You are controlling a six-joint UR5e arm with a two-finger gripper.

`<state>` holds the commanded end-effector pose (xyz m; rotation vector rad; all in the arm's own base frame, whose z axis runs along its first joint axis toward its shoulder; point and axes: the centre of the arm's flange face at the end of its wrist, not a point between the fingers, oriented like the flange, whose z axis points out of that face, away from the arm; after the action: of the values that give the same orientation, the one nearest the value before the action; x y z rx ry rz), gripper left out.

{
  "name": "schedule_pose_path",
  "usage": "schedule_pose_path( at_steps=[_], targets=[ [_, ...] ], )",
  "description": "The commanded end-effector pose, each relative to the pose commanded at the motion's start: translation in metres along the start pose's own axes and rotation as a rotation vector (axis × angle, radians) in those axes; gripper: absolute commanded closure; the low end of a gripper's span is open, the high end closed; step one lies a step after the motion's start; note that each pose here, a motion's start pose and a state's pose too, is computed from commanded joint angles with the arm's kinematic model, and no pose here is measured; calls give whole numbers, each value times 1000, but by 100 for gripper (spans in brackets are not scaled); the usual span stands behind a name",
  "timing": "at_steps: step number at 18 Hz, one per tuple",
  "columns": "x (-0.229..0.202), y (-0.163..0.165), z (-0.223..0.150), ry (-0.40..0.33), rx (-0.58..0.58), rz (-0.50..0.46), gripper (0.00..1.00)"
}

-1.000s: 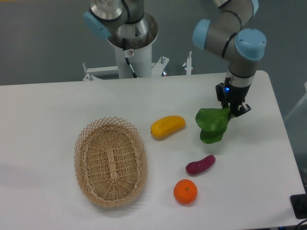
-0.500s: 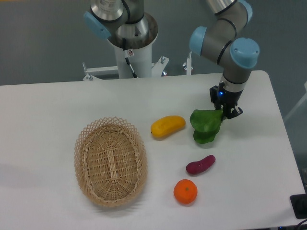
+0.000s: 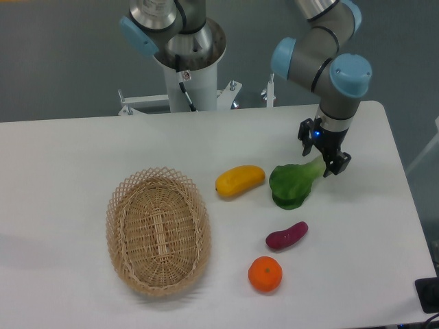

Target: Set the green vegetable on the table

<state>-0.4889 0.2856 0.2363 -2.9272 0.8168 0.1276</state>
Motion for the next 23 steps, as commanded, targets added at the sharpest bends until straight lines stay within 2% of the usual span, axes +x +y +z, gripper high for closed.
schedule_pose_path(
  at_steps=[3, 7, 9, 13, 18, 23],
  targets=[
    [-8, -6, -35, -70, -7, 10, 0],
    [-33, -5, -90, -181, 14, -22, 0],
    [-41, -6, -115, -208, -2, -16, 0],
    [-56, -5, -161, -185, 3, -11, 0],
    [-70, 16, -212, -139, 9, -22, 0],
    [-63, 71, -225, -115, -8, 128, 0]
  ],
)
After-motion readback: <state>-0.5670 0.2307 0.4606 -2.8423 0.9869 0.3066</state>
